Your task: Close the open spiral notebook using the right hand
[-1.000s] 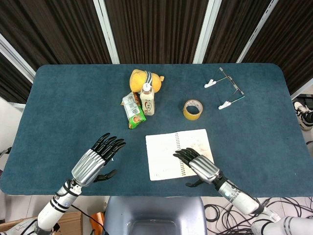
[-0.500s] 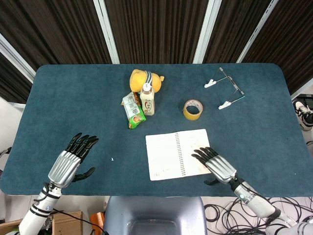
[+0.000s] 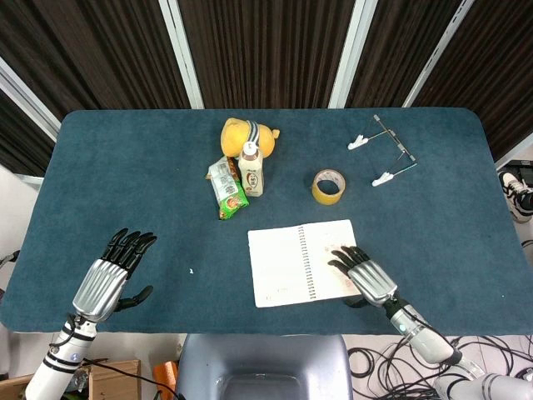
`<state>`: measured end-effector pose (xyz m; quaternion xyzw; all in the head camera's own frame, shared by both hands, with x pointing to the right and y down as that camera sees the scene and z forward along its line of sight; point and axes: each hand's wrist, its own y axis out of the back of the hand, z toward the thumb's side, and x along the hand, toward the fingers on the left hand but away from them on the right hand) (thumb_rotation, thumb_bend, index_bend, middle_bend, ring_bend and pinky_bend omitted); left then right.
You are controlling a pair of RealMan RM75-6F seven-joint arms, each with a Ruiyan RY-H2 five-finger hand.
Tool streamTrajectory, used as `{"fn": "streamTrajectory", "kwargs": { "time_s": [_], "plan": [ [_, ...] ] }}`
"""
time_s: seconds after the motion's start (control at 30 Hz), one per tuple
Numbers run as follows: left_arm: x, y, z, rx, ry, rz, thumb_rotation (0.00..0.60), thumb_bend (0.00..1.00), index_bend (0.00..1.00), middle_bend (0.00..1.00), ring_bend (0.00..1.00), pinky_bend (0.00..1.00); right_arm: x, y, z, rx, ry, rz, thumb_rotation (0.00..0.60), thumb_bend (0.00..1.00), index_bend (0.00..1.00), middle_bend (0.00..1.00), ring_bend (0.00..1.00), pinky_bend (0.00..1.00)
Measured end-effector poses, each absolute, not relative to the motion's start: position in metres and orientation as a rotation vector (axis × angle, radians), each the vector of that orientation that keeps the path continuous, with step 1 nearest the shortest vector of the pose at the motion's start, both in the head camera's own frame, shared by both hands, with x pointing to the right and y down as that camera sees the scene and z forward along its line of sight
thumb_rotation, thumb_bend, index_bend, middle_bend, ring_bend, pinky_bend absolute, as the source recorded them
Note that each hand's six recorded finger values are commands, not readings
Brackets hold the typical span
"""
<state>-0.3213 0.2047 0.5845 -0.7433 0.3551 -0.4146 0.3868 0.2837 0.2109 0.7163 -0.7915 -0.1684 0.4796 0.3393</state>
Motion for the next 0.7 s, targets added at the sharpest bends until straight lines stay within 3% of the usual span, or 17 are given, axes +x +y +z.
{"fn": "streamTrajectory", "kwargs": {
  "time_s": [0.37, 0.7],
  "plan": [
    [-0.318, 0.203, 0.586, -1.899, 0.904, -1.043, 0.600, 0.25, 0.10, 0.12, 0.09, 0.06, 0.286, 0.206, 0.725, -2.031, -0.449, 1.266, 0.600, 0.10, 0.23, 0.09, 0.01, 0.10],
    [-0.319, 0.204, 0.586, -1.903, 0.912, -1.040, 0.600, 0.25, 0.10, 0.12, 0.09, 0.06, 0.288, 0.200, 0.727, -1.996, -0.475, 1.255, 0.600, 0.27, 0.29, 0.14, 0.05, 0.13]
  ]
}}
